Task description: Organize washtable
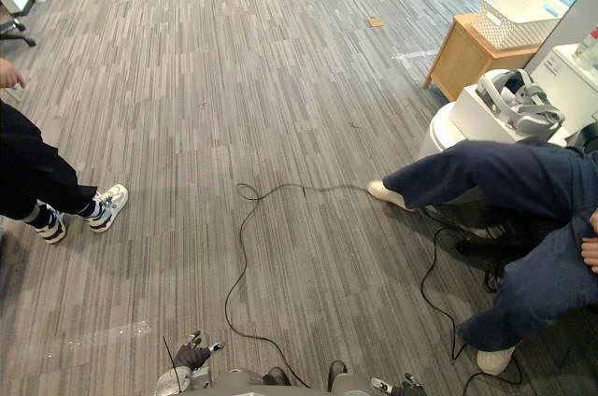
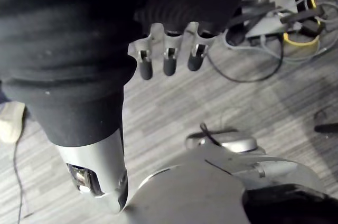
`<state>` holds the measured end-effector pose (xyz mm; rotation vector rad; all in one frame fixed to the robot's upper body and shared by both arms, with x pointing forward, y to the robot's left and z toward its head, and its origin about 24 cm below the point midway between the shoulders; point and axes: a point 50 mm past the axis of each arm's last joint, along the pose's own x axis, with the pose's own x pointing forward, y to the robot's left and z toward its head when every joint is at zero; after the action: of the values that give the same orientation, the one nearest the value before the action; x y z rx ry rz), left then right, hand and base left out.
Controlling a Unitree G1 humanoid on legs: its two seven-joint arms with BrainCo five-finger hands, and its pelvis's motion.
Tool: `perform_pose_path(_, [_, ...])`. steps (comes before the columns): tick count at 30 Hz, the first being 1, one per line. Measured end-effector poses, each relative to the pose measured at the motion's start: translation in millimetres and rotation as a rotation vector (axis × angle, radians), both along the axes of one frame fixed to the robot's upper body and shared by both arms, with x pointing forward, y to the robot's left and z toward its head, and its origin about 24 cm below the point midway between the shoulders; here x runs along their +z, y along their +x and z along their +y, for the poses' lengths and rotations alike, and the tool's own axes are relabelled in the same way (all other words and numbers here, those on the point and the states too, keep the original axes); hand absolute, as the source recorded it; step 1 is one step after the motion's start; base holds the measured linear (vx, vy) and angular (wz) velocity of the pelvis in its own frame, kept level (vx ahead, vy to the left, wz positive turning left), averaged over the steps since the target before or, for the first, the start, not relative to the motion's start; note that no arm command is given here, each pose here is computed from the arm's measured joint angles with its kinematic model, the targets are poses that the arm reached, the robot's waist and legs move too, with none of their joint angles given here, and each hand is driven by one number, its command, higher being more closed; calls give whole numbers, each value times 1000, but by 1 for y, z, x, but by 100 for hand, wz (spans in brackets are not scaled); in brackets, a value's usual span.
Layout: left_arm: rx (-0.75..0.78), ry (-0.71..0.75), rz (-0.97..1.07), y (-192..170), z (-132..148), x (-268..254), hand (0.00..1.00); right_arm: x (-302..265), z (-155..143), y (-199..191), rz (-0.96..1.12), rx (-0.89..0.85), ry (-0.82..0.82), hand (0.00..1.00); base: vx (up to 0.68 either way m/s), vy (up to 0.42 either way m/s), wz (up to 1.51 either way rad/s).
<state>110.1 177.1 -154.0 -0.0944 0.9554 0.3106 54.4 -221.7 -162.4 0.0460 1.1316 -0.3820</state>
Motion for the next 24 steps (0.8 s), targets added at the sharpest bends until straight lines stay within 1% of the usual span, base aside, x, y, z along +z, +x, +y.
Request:
perform_pose_path(4, [-19, -16, -13, 3, -9, 1, 0, 0, 0, -3, 5, -19, 0, 0, -73, 36, 12])
perform_pose_path(7, [-93, 10, -6, 3, -6, 1, 0, -2, 7, -6, 13, -26, 18, 0, -96, 90, 19])
perform_pose_path(14, [-134, 33, 41, -6, 1, -3, 0, -4, 8, -8, 33, -23, 26, 0, -57, 49, 9])
perform_pose_path(19, [-107, 44, 69, -16, 9, -5, 0, -4, 9, -5, 30, -19, 30, 0, -66, 11, 1])
perform_pose_path(21, [-63, 46, 56, -15, 14, -4, 0, -4, 11, -1, 21, -13, 35, 0, -68, -52, 4])
perform_pose_path(22, [1, 51, 20, -10, 21, 0, 0, -3, 11, 4, 6, -1, 30, 0, -158, -41, 2])
perform_pose_path(24, [45, 47, -17, -4, 22, 4, 0, 0, 8, 11, -18, 20, 16, 0, -201, -10, -4])
